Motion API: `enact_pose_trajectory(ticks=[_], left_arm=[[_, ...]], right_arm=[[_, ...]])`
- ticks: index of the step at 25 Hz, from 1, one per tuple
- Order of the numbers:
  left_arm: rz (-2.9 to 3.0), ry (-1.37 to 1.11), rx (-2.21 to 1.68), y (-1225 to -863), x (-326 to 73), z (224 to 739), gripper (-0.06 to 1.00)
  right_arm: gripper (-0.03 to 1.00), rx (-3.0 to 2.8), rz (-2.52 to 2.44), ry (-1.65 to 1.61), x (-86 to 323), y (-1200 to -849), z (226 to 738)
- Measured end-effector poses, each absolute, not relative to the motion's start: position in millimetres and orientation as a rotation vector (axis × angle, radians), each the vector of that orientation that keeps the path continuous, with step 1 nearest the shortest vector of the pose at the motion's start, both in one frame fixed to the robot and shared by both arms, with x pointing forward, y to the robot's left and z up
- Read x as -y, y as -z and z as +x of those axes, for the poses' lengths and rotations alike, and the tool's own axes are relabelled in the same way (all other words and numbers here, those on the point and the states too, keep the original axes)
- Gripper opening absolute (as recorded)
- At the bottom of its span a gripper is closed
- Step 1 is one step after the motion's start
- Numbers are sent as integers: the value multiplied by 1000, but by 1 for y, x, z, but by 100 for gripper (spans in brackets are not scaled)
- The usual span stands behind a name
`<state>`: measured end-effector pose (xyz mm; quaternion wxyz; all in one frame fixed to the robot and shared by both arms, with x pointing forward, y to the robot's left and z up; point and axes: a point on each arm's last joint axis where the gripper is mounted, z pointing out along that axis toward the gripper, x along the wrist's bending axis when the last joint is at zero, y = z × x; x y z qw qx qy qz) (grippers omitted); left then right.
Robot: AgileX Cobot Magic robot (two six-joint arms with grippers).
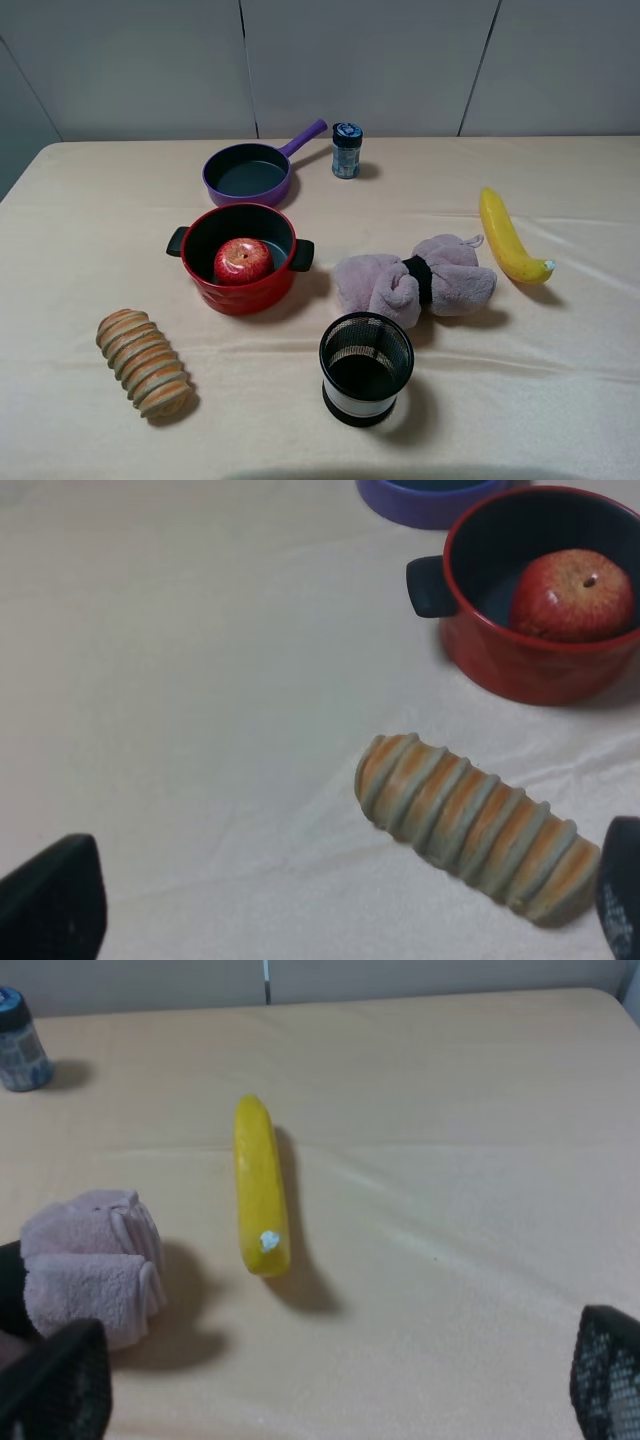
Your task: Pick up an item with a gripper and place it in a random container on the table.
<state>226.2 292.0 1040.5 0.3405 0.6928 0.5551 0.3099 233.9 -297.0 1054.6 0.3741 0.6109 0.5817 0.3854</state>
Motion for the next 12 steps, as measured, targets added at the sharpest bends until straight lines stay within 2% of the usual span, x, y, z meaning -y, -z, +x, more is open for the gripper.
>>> enact_pose_trajectory(ticks=[12], left_arm=[[1801, -808, -1443, -1041, -292, 226, 99]], right_arm=[[69, -1490, 1564, -987, 297, -1055, 234]])
